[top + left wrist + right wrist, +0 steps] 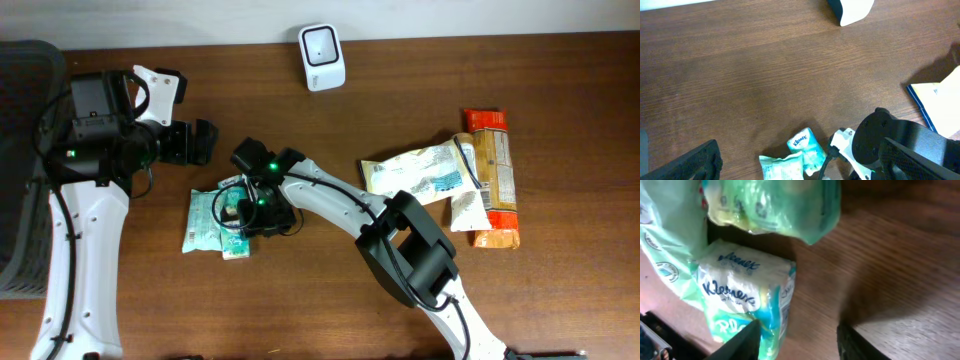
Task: Scan the item barcode
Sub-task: 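Grasp one small Kleenex packet from the pile with the right gripper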
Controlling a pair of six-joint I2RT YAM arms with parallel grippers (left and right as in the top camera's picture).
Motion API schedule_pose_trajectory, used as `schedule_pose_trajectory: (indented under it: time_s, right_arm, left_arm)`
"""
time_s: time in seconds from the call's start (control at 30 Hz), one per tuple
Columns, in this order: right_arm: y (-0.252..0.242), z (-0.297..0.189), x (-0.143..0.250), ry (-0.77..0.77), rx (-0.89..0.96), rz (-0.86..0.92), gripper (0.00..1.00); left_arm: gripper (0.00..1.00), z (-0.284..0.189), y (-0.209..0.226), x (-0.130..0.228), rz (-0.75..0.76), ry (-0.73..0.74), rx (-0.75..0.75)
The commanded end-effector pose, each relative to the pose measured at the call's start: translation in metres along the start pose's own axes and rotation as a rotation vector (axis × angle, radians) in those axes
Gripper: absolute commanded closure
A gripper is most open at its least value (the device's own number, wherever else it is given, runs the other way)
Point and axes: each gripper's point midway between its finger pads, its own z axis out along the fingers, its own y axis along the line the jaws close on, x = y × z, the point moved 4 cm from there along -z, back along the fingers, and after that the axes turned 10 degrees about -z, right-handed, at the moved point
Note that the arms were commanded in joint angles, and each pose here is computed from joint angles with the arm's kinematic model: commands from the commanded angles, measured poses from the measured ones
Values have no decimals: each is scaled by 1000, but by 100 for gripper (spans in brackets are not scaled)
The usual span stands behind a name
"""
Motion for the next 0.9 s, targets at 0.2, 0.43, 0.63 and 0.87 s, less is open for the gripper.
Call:
schedule_pose_trajectory:
  time_s: [0.2, 0.43, 0.63, 0.87]
  right_arm:
    - [0, 19, 7, 10, 56, -13, 74]
    - [-11, 10, 9, 21, 83, 14, 96]
    - [-10, -58, 2, -70, 98, -73, 96]
    - [-6, -62, 6, -63, 97, -77, 75]
  left_arm:
    - [1, -8, -2, -5, 23, -25, -2]
    - [1, -8, -2, -5, 23, -25, -2]
    - [1, -8, -2, -5, 23, -25, -2]
    - [1, -8, -2, -5, 23, -25, -2]
